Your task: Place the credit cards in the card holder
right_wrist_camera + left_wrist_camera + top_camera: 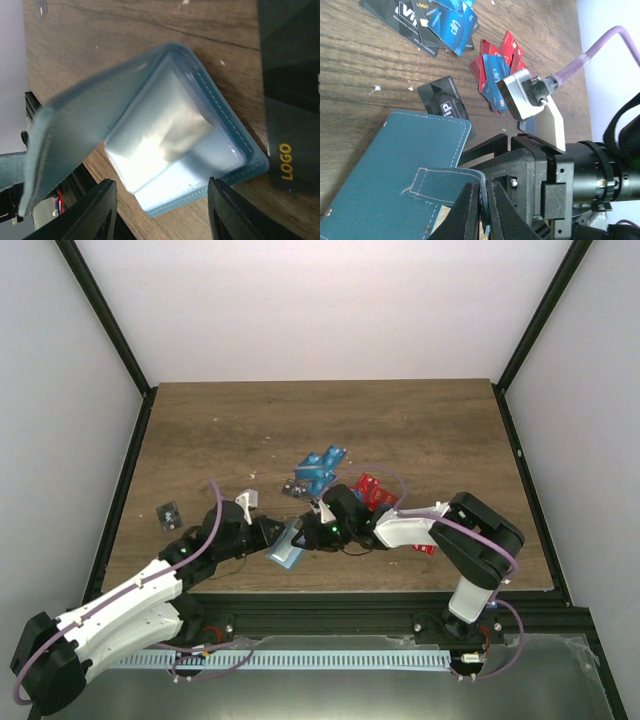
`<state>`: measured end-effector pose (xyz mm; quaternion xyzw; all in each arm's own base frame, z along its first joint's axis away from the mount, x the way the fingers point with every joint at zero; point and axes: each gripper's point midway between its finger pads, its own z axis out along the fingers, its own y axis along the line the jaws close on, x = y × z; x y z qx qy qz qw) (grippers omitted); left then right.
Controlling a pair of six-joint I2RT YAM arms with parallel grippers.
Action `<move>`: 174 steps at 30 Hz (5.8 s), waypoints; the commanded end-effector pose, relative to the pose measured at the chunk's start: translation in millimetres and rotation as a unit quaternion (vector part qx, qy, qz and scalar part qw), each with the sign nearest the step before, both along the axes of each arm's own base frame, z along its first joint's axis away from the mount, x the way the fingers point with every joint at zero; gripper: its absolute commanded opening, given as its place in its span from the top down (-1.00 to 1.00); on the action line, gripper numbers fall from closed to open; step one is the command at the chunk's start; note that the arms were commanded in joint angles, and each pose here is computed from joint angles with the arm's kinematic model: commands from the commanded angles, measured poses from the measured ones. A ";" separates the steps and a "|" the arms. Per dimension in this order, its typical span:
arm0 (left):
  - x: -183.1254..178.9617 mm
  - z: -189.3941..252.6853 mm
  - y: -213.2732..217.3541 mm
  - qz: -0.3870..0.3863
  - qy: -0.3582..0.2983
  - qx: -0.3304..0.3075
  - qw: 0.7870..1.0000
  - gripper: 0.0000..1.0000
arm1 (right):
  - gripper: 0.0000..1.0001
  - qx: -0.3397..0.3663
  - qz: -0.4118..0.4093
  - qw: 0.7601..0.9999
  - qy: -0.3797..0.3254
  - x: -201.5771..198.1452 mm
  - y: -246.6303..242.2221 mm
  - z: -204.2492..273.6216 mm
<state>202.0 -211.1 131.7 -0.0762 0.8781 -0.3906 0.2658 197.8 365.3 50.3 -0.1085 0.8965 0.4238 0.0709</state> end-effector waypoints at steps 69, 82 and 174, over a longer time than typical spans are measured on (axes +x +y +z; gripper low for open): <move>7.7 -82.2 79.4 0.090 0.067 0.138 0.984 0.92 | 0.05 -0.048 -0.020 0.999 -0.001 14.6 4.4 -10.9; 2.5 -99.0 82.5 0.087 0.085 0.152 0.981 0.92 | -0.02 0.025 0.023 0.999 0.004 4.9 24.6 5.3; 26.7 -94.9 14.3 -0.046 0.054 0.087 0.994 0.48 | -0.02 -0.166 -0.013 0.980 -0.105 49.5 -51.2 27.2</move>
